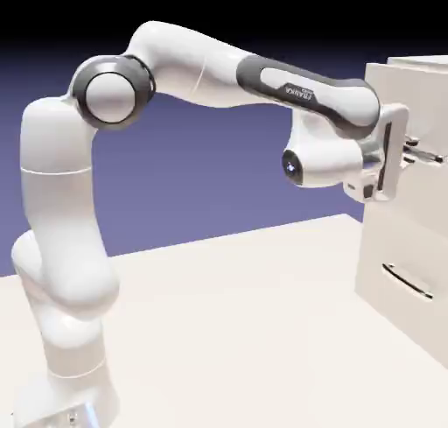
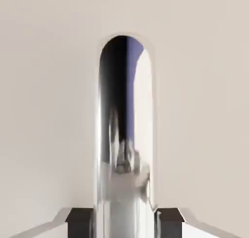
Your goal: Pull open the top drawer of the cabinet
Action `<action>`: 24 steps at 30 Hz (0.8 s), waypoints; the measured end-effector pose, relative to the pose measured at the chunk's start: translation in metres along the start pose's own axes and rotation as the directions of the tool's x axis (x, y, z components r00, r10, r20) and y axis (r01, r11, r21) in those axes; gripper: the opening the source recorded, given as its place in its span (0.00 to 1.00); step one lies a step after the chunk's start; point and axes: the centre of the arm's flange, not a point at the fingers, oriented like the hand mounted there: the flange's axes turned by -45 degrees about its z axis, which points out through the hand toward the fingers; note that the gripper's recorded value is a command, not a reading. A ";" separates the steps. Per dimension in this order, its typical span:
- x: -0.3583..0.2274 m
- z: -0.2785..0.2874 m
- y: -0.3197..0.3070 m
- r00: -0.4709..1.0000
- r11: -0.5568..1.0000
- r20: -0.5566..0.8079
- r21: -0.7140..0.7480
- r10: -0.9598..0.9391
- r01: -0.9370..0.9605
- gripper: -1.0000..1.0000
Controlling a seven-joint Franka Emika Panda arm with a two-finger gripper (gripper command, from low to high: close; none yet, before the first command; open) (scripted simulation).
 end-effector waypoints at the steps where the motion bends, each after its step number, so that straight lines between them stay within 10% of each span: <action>1: 0.000 -0.010 -0.001 1.000 1.000 0.000 0.002 -0.001 0.001 0.00; 24: 0.006 -0.014 -0.001 0.999 1.000 0.037 0.002 -0.005 0.005 0.00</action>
